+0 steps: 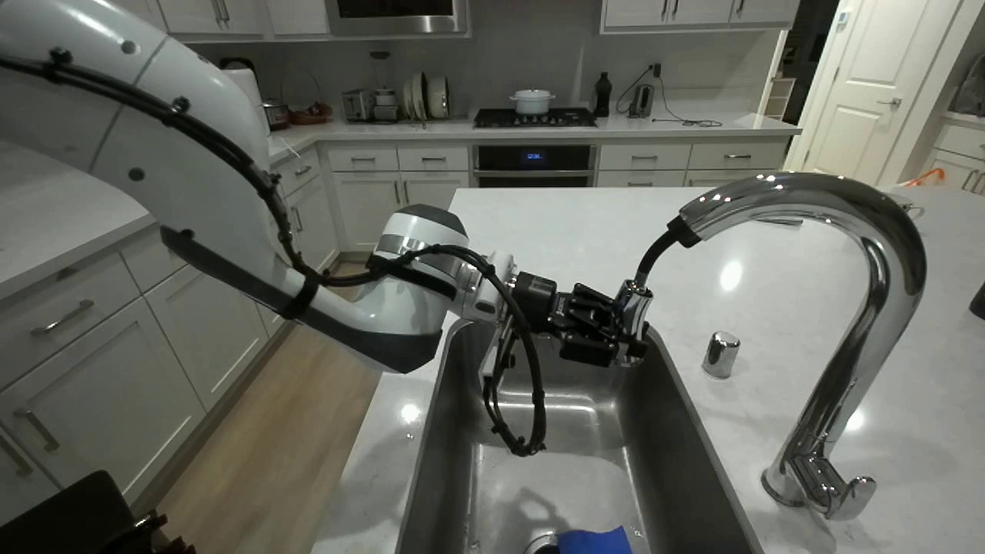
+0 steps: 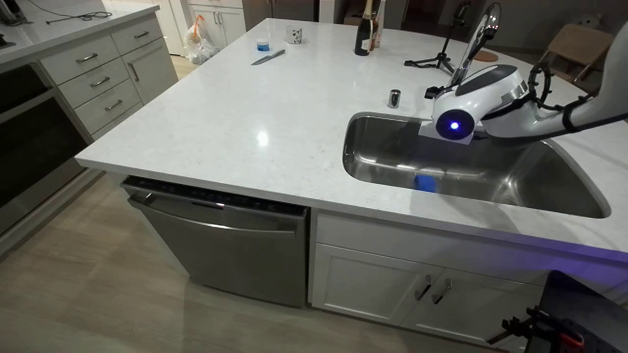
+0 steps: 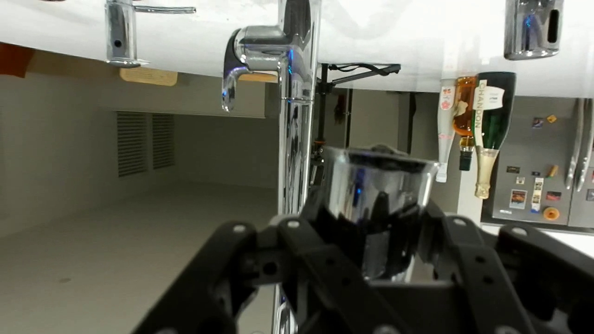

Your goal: Push the spout back in the faucet

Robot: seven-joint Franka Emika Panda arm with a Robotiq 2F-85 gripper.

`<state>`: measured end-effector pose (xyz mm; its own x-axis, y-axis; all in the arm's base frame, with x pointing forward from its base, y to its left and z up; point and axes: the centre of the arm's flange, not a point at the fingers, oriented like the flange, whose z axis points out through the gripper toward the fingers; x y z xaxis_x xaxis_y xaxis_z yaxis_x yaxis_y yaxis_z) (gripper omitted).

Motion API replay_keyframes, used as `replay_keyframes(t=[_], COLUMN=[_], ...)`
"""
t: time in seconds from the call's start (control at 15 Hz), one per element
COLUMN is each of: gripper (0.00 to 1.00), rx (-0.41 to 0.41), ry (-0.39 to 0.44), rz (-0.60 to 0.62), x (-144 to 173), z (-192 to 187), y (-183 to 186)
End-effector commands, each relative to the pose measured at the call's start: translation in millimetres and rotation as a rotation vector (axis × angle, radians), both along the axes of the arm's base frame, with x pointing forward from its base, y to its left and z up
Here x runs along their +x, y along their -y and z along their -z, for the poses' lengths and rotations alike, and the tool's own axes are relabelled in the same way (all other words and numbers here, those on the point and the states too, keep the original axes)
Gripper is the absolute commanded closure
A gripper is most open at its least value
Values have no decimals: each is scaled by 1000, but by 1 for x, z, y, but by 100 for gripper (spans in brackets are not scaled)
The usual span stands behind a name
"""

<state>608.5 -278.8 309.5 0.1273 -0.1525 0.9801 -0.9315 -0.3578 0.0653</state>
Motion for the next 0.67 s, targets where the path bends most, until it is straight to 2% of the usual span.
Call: replay_keyframes(t=[0.0,0.33,0.6], gripper=[78,78,78], rx=[32,83,106], ry=[-72,-178,-222], rz=[24,82,99], x=[-13,-25,-36], z=[-37,-54,-67], y=[-8,-10,-19])
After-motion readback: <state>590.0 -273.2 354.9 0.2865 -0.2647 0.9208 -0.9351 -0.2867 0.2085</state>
